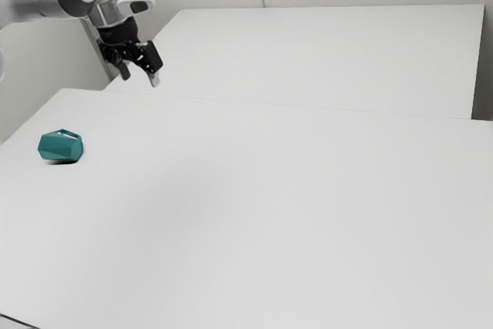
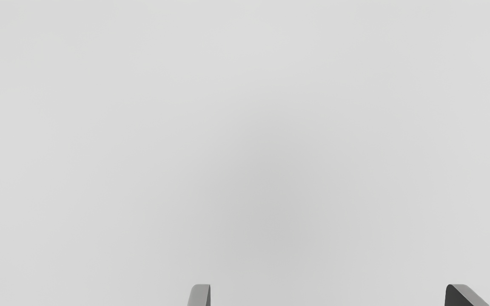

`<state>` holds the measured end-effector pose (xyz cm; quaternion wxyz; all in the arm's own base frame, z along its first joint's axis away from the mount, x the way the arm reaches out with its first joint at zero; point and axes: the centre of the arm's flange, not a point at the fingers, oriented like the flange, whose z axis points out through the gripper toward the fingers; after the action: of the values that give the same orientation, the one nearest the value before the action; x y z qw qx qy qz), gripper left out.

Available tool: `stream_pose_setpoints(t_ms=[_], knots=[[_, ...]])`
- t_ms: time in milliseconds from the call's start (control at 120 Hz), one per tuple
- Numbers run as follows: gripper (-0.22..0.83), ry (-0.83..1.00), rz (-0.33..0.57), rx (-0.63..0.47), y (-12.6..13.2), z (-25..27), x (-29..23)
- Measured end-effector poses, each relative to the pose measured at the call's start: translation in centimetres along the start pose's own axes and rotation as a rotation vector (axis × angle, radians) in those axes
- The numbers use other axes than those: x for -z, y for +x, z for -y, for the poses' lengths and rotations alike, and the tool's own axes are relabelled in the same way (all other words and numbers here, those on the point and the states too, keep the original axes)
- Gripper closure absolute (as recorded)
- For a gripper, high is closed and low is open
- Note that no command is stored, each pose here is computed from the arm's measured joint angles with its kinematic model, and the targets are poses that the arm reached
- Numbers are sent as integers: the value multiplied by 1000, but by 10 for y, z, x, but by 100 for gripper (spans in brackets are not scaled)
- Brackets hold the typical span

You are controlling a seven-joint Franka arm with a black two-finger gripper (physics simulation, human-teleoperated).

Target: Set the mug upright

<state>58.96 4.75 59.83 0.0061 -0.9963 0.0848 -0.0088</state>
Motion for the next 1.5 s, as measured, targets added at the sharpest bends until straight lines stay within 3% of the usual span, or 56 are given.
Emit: stream_pose_setpoints(t_ms=[192,458,592,733,1058,1333,1500], knots=[[0,3,-10,11,-8,18,-5],[0,-38,8,222,-111,110,-84],[0,-79,-82,367,-150,183,-102],[0,-176,-178,407,-167,231,-133],[0,-294,-490,339,-186,353,-184],[1,-330,-565,229,-294,403,-219],[1,-329,-630,124,-313,433,-245]])
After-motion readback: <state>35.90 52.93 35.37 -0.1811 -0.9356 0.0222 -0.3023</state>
